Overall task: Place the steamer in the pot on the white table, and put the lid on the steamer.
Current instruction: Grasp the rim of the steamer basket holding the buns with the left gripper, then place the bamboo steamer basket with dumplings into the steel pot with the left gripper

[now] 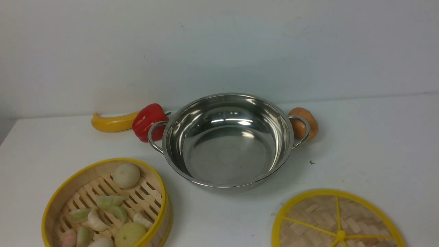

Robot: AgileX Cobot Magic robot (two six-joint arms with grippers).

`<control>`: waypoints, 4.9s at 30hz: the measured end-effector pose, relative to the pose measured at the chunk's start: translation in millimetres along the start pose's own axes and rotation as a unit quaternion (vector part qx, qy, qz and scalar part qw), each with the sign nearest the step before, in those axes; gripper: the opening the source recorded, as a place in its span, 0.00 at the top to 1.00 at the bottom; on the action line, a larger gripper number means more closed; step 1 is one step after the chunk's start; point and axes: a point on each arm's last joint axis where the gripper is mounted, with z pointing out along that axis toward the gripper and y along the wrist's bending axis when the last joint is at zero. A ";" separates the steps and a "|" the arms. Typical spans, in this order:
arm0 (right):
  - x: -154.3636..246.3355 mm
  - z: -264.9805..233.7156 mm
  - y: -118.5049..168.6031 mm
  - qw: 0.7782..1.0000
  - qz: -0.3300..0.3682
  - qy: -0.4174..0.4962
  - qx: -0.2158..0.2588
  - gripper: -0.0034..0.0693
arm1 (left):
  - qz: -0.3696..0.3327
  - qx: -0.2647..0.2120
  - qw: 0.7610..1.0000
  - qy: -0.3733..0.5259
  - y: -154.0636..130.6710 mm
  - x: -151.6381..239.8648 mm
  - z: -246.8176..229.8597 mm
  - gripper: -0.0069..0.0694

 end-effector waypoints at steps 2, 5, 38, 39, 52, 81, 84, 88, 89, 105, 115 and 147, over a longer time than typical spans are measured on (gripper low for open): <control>-4.0 -0.1 2.5 1.000 0.014 -0.022 -0.014 0.62 | 0.046 -0.015 0.998 0.047 -10.4 -18.4 9.9 0.59; -5.2 -0.4 6.6 0.999 0.006 -0.028 -0.037 0.62 | 0.103 -0.065 0.976 0.183 -16.6 -30.9 32.6 0.59; 45.4 -21.2 21.3 0.922 0.001 0.335 -0.192 0.62 | 0.005 -0.212 0.746 0.632 131.9 21.5 178.4 0.68; 45.7 -21.5 21.1 0.921 0.002 0.339 -0.193 0.62 | 0.010 -0.198 0.742 0.641 132.1 27.1 180.3 0.67; 47.0 -24.0 22.5 0.909 0.015 0.361 -0.208 0.62 | 0.053 -0.218 0.663 0.714 147.9 79.7 186.4 0.58; 46.8 -24.3 23.5 0.908 0.023 0.362 -0.211 0.62 | 0.020 -0.238 0.635 0.735 178.8 133.4 188.3 0.85; 46.7 -24.3 23.6 0.908 0.028 0.363 -0.209 0.62 | 0.038 -0.238 0.633 0.736 179.4 127.4 192.1 0.87; 46.7 -24.3 23.6 0.907 0.043 0.366 -0.203 0.62 | 0.074 -0.244 0.624 0.739 173.2 99.9 203.7 0.87; 46.6 -24.4 23.6 0.907 0.045 0.366 -0.203 0.62 | 0.085 -0.247 0.622 0.738 169.3 88.0 208.3 0.87; 46.6 -24.3 23.6 0.907 0.052 0.367 -0.200 0.62 | 0.176 -0.098 0.696 0.689 26.5 59.0 345.2 0.87; 46.6 -24.4 23.6 0.906 0.062 0.370 -0.196 0.62 | 0.191 -0.003 0.710 0.678 -51.9 173.5 409.5 0.87; 46.6 -24.4 23.7 0.905 0.074 0.373 -0.192 0.62 | 0.202 -0.043 0.646 0.735 -16.8 269.8 399.8 0.87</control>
